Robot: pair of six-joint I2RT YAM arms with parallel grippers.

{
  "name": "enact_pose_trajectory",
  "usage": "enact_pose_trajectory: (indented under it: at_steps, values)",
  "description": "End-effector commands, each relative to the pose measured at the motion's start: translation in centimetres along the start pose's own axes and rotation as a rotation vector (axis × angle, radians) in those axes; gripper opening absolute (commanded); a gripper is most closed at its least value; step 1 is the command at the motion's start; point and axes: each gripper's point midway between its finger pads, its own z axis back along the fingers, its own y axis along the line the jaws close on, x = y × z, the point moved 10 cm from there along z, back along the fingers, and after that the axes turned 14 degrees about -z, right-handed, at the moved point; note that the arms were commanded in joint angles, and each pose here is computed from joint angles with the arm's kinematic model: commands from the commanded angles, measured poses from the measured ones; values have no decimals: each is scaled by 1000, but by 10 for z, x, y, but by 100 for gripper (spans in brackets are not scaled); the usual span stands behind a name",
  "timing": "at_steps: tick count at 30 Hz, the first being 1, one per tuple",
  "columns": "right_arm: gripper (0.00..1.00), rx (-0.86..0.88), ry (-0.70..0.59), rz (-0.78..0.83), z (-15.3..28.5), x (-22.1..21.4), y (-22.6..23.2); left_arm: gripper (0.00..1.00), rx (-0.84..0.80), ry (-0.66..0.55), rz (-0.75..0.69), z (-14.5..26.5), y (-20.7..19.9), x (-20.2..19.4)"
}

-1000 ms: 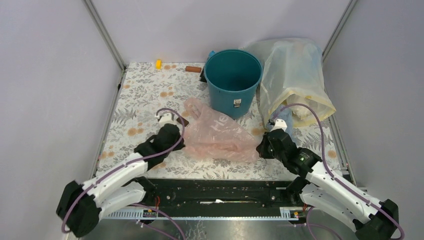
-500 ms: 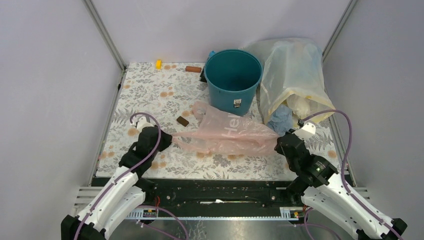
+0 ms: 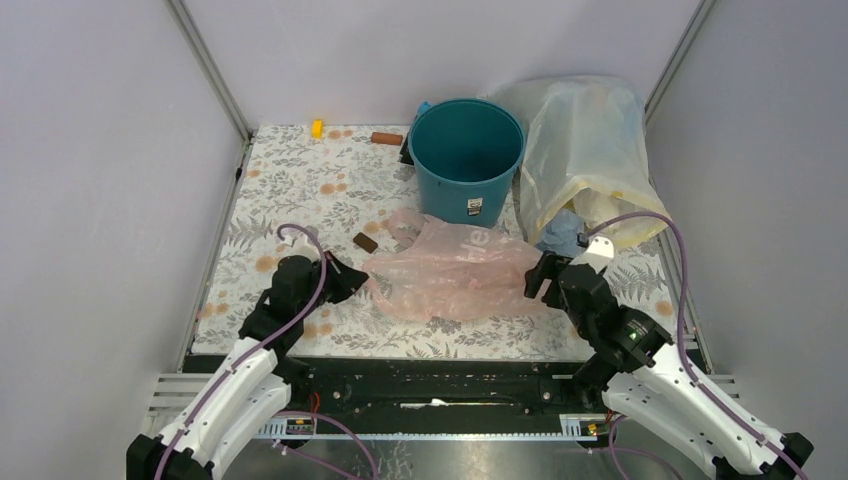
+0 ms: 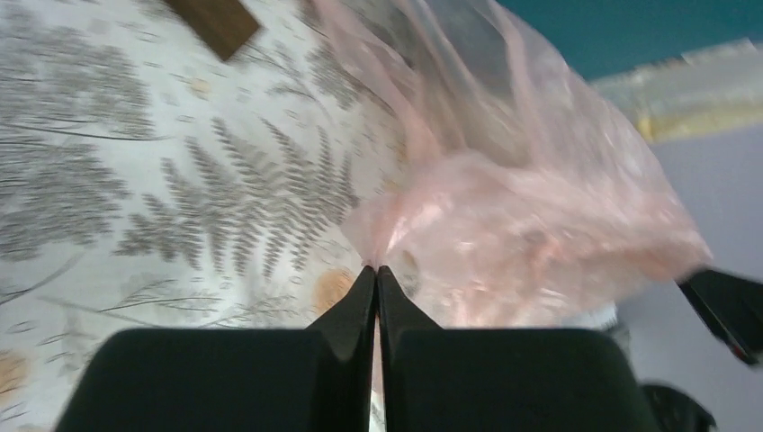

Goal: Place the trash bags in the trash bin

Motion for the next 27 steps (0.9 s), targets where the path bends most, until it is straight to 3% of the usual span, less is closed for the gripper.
enact_pose_trajectory:
  at_steps: [1, 5, 7, 12, 16, 20, 27]
  values:
    - [86, 202, 91, 78, 7, 6, 27, 0, -326, 21, -56, 5, -29, 10]
    - [93, 183, 129, 111, 7, 11, 35, 0, -395, -3, -65, 17, -42, 23]
    - [99, 99, 94, 84, 5, 16, 34, 0, -394, -27, -67, 25, -47, 30]
    - [100, -41, -6, -29, 6, 25, 29, 0, -338, -54, -66, 38, -51, 41]
    - [100, 21, 28, -39, 13, 26, 31, 0, -283, -58, -68, 40, -48, 42]
    - [100, 147, 118, 52, 15, 17, 34, 0, -276, -64, -70, 41, -48, 43]
    - [100, 196, 196, 121, 6, 1, 32, 0, -262, -75, -85, 44, -51, 49]
